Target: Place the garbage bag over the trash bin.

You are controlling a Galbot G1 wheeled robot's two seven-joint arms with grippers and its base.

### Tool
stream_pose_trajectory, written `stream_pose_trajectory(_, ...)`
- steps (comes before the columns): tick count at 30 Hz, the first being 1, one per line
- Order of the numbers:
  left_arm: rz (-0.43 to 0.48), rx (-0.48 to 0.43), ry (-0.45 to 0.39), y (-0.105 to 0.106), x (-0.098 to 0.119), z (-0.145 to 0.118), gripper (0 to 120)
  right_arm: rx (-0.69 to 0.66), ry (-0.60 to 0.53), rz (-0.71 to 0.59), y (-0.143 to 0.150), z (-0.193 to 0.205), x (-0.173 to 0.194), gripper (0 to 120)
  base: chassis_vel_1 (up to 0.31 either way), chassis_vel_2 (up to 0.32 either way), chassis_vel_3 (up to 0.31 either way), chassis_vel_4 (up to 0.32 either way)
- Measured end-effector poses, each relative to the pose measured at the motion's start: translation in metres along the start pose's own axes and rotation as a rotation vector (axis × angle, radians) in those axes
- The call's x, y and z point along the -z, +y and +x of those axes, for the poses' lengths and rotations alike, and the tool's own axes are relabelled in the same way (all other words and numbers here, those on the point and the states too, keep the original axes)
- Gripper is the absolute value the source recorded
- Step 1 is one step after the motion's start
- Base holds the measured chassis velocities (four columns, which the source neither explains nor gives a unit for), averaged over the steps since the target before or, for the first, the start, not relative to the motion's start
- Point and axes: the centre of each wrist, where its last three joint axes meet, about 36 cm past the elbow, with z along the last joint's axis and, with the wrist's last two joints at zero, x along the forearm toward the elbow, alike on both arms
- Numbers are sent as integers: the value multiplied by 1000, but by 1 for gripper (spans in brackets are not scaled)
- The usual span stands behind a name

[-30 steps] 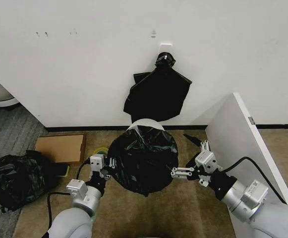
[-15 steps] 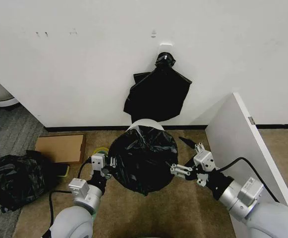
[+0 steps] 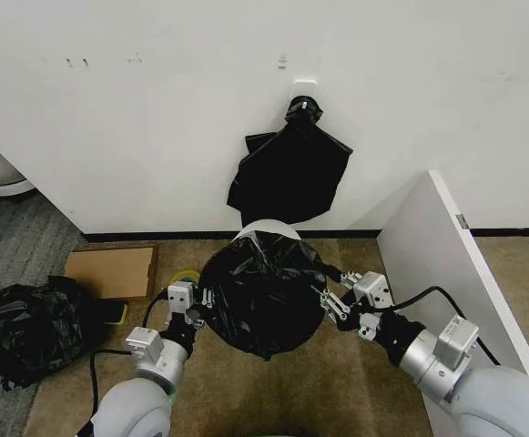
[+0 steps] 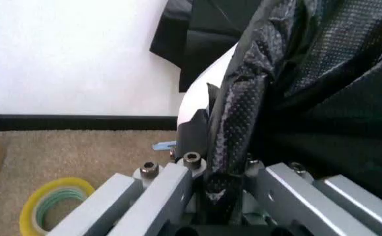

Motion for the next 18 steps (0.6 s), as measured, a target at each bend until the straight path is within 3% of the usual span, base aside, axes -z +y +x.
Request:
stream_pose_trajectory(2,2,-3,3,-1,-1,0,0,-6,-6,-5,0,-1,2,0,0,0,0,0)
stream_pose_trajectory(10,-3,-15,4,-3,-2,1,0,-12,-16,-12,1,0,4,0,0,0,0,0)
stream_pose_trajectory(18,-104,-73,-30,-7,-19,10,0,-99,-62,-73,-21,-11,19,0,0,0,0,0)
